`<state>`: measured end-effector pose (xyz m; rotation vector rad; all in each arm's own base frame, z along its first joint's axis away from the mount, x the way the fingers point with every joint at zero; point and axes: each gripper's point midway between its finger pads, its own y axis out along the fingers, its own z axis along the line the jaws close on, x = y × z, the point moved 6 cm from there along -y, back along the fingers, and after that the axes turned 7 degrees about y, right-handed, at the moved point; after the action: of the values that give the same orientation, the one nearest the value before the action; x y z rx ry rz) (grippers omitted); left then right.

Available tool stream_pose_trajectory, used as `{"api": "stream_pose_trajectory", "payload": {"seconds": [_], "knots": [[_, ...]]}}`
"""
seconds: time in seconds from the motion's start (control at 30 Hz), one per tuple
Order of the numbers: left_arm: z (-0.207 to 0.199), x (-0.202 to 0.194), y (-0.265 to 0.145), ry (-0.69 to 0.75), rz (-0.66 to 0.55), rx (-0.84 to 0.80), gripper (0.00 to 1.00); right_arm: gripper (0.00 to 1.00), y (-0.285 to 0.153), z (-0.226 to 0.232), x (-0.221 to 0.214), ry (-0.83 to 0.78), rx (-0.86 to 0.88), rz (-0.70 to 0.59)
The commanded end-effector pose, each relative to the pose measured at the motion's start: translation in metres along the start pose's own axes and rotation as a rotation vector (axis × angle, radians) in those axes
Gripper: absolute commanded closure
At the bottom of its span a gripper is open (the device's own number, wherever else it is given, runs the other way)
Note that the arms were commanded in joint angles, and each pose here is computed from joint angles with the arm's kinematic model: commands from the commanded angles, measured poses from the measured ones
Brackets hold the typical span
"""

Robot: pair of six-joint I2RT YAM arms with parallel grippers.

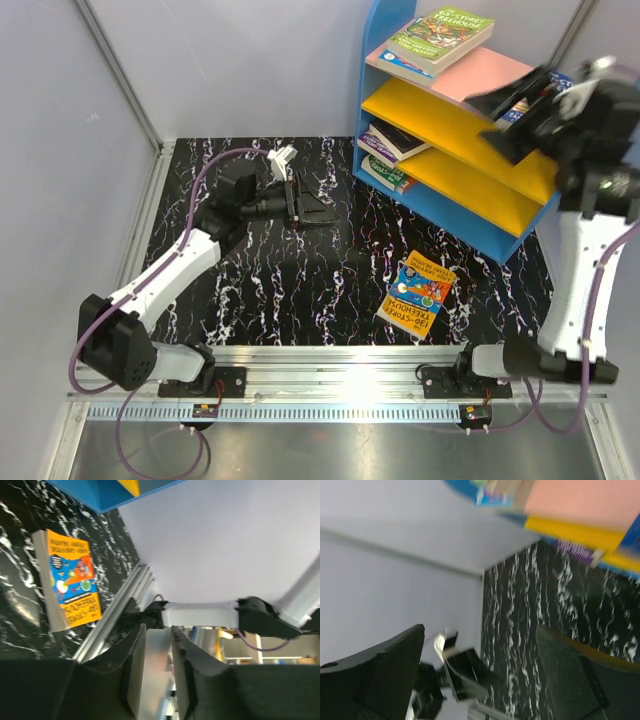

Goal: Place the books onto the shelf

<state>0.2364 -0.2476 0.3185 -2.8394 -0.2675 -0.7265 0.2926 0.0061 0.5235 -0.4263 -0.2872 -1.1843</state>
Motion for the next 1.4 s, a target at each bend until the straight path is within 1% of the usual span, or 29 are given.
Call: {"api": "stream_pose_trajectory", "payload": {"seconds": [0.0, 0.03, 0.07, 0.1, 0.13, 0.17, 0.2, 0.23, 0.3, 0.33, 0.4, 0.43, 0.5, 0.53, 0.6, 0.63, 0.67, 0.7, 0.77, 0.83, 0.87, 0.93, 1.03, 1.07, 1.1, 1.13, 1.27, 1.33, 1.37], "knots": [[0.005, -0.001, 0.000, 0.092, 0.052, 0.043, 0.44, 0.00, -0.008, -0.017, -0.094, -0.022, -0.034, 0.145], [0.011, -0.006, -0.001, 0.074, 0.066, 0.075, 0.37, 0.00, -0.009, -0.028, -0.117, -0.022, -0.067, 0.191], [0.016, -0.006, -0.003, 0.096, 0.048, 0.115, 0.32, 0.00, -0.022, -0.032, -0.153, -0.043, -0.070, 0.280], [0.021, -0.010, -0.004, 0.093, 0.048, 0.140, 0.29, 0.00, -0.021, -0.050, -0.172, -0.038, -0.139, 0.329], [0.030, -0.017, -0.005, 0.075, 0.062, 0.173, 0.02, 0.00, -0.018, -0.093, -0.198, -0.019, -0.317, 0.395], [0.037, -0.019, -0.004, 0.085, 0.062, 0.206, 0.01, 0.00, -0.022, -0.111, -0.216, -0.028, -0.399, 0.438], [0.043, -0.024, -0.004, 0.079, 0.073, 0.233, 0.01, 0.00, -0.029, -0.148, -0.240, -0.026, -0.578, 0.473], [0.051, -0.030, -0.005, 0.061, 0.095, 0.269, 0.01, 0.00, -0.033, -0.165, -0.248, -0.021, -0.649, 0.481], [0.066, -0.038, -0.001, 0.069, 0.113, 0.342, 0.01, 0.00, -0.045, -0.192, -0.254, 0.002, -0.750, 0.449], [0.072, -0.042, 0.000, 0.062, 0.132, 0.364, 0.01, 0.00, -0.051, -0.217, -0.255, -0.001, -0.862, 0.385], [0.086, -0.050, 0.012, 0.063, 0.179, 0.418, 0.01, 0.00, -0.059, -0.236, -0.250, -0.014, -0.940, 0.282], [0.088, -0.060, 0.018, 0.065, 0.221, 0.433, 0.01, 0.00, -0.062, -0.250, -0.253, -0.020, -0.987, 0.279], [0.095, -0.061, 0.031, 0.094, 0.249, 0.463, 0.01, 0.00, -0.057, -0.268, -0.263, -0.021, -1.017, 0.299], [0.107, -0.070, 0.042, 0.081, 0.295, 0.486, 0.01, 0.00, -0.053, -0.277, -0.266, -0.023, -1.061, 0.317], [0.109, -0.067, 0.057, 0.089, 0.307, 0.483, 0.01, 0.00, -0.048, -0.292, -0.270, -0.021, -1.111, 0.333], [0.121, -0.071, 0.068, 0.075, 0.330, 0.498, 0.01, 0.00, -0.046, -0.298, -0.270, -0.013, -1.131, 0.341], [0.123, -0.073, 0.076, 0.075, 0.339, 0.503, 0.01, 0.00, -0.043, -0.307, -0.268, 0.014, -1.162, 0.332], [0.121, -0.067, 0.087, 0.090, 0.331, 0.491, 0.01, 0.00, -0.043, -0.317, -0.269, 0.031, -1.170, 0.342], [0.137, -0.078, 0.106, 0.081, 0.385, 0.512, 0.01, 0.00, -0.044, -0.331, -0.260, 0.109, -1.188, 0.299], [0.134, -0.078, 0.123, 0.098, 0.399, 0.493, 0.01, 0.00, -0.046, -0.344, -0.261, 0.142, -1.181, 0.282], [0.145, -0.084, 0.132, 0.080, 0.422, 0.509, 0.01, 0.00, -0.046, -0.347, -0.261, 0.149, -1.184, 0.273], [0.145, -0.087, 0.147, 0.084, 0.426, 0.489, 0.01, 0.00, -0.045, -0.355, -0.264, 0.148, -1.201, 0.270], [0.152, -0.104, 0.165, 0.060, 0.473, 0.468, 0.01, 0.00, -0.041, -0.360, -0.268, 0.156, -1.205, 0.292], [0.150, -0.106, 0.172, 0.067, 0.479, 0.455, 0.01, 0.00, -0.039, -0.360, -0.268, 0.158, -1.199, 0.294], [0.159, -0.116, 0.177, 0.052, 0.510, 0.462, 0.01, 0.00, -0.036, -0.360, -0.268, 0.156, -1.178, 0.287], [0.157, -0.124, 0.182, 0.054, 0.530, 0.450, 0.01, 0.00, -0.033, -0.359, -0.268, 0.161, -1.156, 0.282], [0.158, -0.151, 0.195, 0.013, 0.597, 0.395, 0.01, 0.09, -0.024, -0.362, -0.270, 0.195, -1.108, 0.257], [0.160, -0.163, 0.199, -0.010, 0.611, 0.354, 0.01, 0.11, -0.018, -0.367, -0.275, 0.205, -1.101, 0.281], [0.156, -0.167, 0.200, -0.050, 0.625, 0.313, 0.01, 0.14, -0.016, -0.367, -0.275, 0.209, -1.104, 0.286]]}}
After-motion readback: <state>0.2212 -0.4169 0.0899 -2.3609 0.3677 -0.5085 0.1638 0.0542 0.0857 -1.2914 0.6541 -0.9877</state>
